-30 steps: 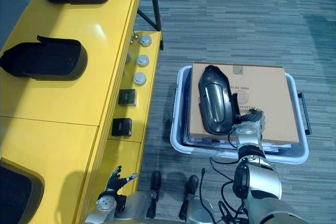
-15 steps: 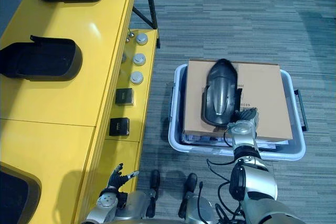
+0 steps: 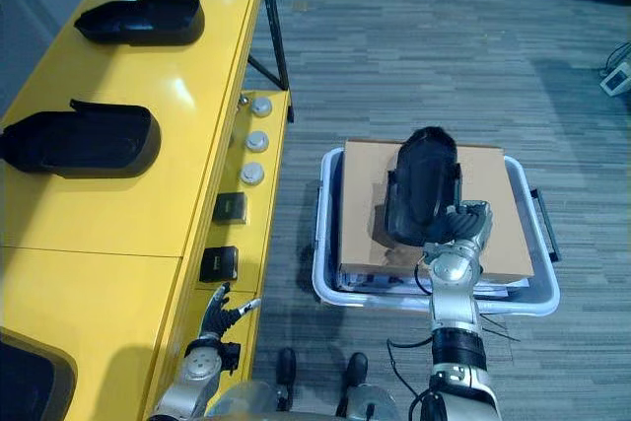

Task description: Walk over and take plastic housings, then place them on the shelf

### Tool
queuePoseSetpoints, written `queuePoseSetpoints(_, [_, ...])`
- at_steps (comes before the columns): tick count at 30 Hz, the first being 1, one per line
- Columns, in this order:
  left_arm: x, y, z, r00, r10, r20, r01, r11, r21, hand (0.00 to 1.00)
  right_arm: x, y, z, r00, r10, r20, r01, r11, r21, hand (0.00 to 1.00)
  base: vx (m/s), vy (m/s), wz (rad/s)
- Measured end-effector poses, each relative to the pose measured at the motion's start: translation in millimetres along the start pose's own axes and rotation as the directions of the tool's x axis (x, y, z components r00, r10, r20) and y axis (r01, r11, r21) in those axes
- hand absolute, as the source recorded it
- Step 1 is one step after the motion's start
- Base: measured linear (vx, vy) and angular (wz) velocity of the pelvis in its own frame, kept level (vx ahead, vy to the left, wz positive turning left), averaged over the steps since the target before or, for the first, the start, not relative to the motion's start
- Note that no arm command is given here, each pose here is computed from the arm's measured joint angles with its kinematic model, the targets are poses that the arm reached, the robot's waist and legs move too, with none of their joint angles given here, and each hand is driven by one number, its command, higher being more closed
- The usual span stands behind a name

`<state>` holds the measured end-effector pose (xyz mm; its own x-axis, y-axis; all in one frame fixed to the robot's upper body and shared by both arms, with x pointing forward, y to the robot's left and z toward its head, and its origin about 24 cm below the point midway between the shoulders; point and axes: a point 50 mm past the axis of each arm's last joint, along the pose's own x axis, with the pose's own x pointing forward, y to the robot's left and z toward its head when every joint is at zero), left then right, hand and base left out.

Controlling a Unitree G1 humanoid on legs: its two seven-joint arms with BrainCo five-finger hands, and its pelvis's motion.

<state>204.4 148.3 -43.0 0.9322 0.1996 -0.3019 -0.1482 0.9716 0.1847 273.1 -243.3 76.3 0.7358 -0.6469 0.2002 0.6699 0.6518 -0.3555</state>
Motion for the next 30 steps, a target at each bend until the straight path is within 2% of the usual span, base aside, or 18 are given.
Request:
queuePoseSetpoints(5, [-5.8, -3.9, 38.3, 0.985, -0.004, 0.172, 0.015, 0.998, -0.062, 0.0, -13.1, 2.1, 26.6, 0.989, 0.02, 0.144, -0.023, 0.999, 0.023, 1.0, -0.02, -0.009, 0.04])
queuePoseSetpoints(10, [-12.4, -8.8, 83.0, 0.931, 0.002, 0.364, 0.055, 0.988, -0.147, 0.0, -31.0, 14.0, 65.8, 0.946, 0.062, 0.319, -0.098, 0.991, 0.097, 1.0, 0.0, 0.0, 0.0])
queuePoseSetpoints(16, [-14.8, -23.7, 111.2, 0.886, -0.044, 0.461, 0.159, 0.964, -0.214, 0.0, -56.6, 30.4, 95.8, 0.878, 0.135, 0.459, -0.221, 0.966, 0.138, 1.0, 0.0, 0.0, 0.0])
queuePoseSetpoints(21, [-21.1, -50.8, 136.0, 0.843, -0.138, 0.52, 0.327, 0.899, -0.291, 0.0, -90.1, 51.3, 118.8, 0.779, 0.244, 0.578, -0.395, 0.906, 0.15, 1.0, -0.02, 0.008, -0.05])
queuePoseSetpoints(27, [-23.3, -57.2, 147.5, 0.838, -0.153, 0.524, 0.395, 0.833, -0.389, 0.0, -111.6, 56.8, 134.3, 0.704, 0.283, 0.651, -0.49, 0.858, 0.157, 1.0, -0.02, 0.01, -0.04])
queuePoseSetpoints(28, [-22.8, -57.4, 148.4, 0.841, -0.152, 0.519, 0.4, 0.821, -0.408, 1.0, -113.4, 56.5, 137.4, 0.69, 0.28, 0.667, -0.498, 0.853, 0.158, 1.0, -0.02, 0.008, -0.05])
queuePoseSetpoints(30, [-22.3, -57.6, 149.2, 0.844, -0.153, 0.515, 0.402, 0.815, -0.417, 1.0, -113.4, 56.3, 138.1, 0.672, 0.286, 0.683, -0.504, 0.853, 0.139, 1.0, -0.03, 0.009, -0.05])
